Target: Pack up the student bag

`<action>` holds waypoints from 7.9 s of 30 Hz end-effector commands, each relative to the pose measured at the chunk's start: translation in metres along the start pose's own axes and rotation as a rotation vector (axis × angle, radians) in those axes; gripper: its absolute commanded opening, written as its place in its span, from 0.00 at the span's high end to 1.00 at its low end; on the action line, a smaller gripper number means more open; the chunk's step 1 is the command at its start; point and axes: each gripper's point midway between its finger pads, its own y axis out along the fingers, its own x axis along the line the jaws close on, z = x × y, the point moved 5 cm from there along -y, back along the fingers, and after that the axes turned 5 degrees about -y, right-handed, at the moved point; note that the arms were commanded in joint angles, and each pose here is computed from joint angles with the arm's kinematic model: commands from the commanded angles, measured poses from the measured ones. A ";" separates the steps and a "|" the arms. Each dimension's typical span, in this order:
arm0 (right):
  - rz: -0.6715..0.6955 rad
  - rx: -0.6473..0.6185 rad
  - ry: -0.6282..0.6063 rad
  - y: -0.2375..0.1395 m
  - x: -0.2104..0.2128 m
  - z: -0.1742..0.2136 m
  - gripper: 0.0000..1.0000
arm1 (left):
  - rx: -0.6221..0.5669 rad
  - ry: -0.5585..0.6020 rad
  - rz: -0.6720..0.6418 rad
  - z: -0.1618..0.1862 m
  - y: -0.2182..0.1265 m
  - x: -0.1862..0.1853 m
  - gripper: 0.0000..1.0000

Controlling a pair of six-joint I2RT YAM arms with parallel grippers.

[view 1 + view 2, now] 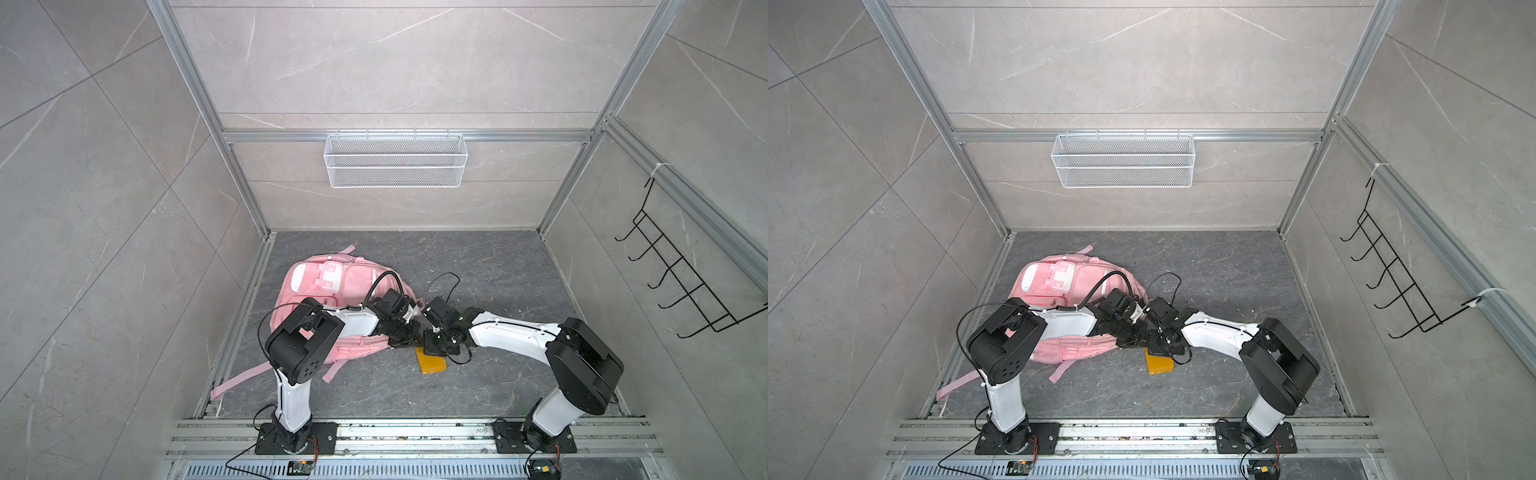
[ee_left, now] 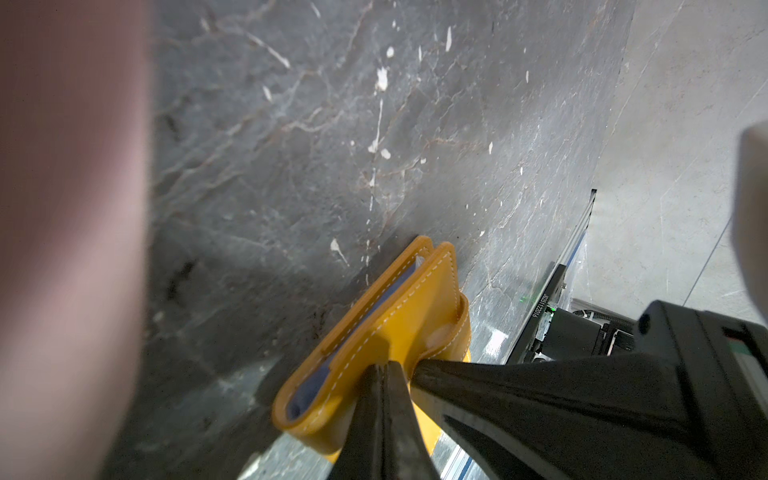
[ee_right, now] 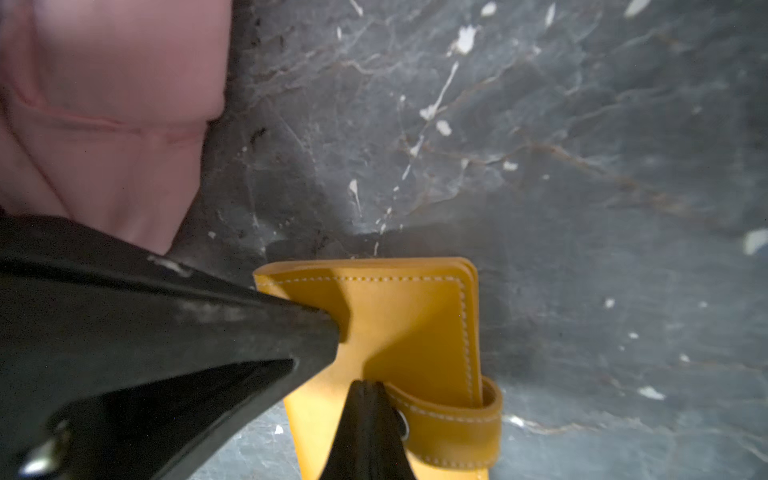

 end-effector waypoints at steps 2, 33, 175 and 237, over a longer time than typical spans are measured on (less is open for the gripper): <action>0.099 0.101 0.020 0.017 -0.026 0.026 1.00 | -0.017 -0.070 -0.112 -0.002 0.000 0.030 0.99; -0.192 -0.071 0.015 -0.051 -0.034 -0.024 0.40 | -0.017 0.028 -0.046 0.039 -0.059 -0.027 0.45; -0.892 -0.301 -0.244 -0.107 0.127 -0.154 1.00 | -0.543 0.224 0.268 -0.026 -0.289 -0.112 1.00; -0.261 -0.016 -0.528 -0.055 0.122 0.012 0.20 | -0.483 -0.314 -0.035 0.012 -0.194 0.035 0.22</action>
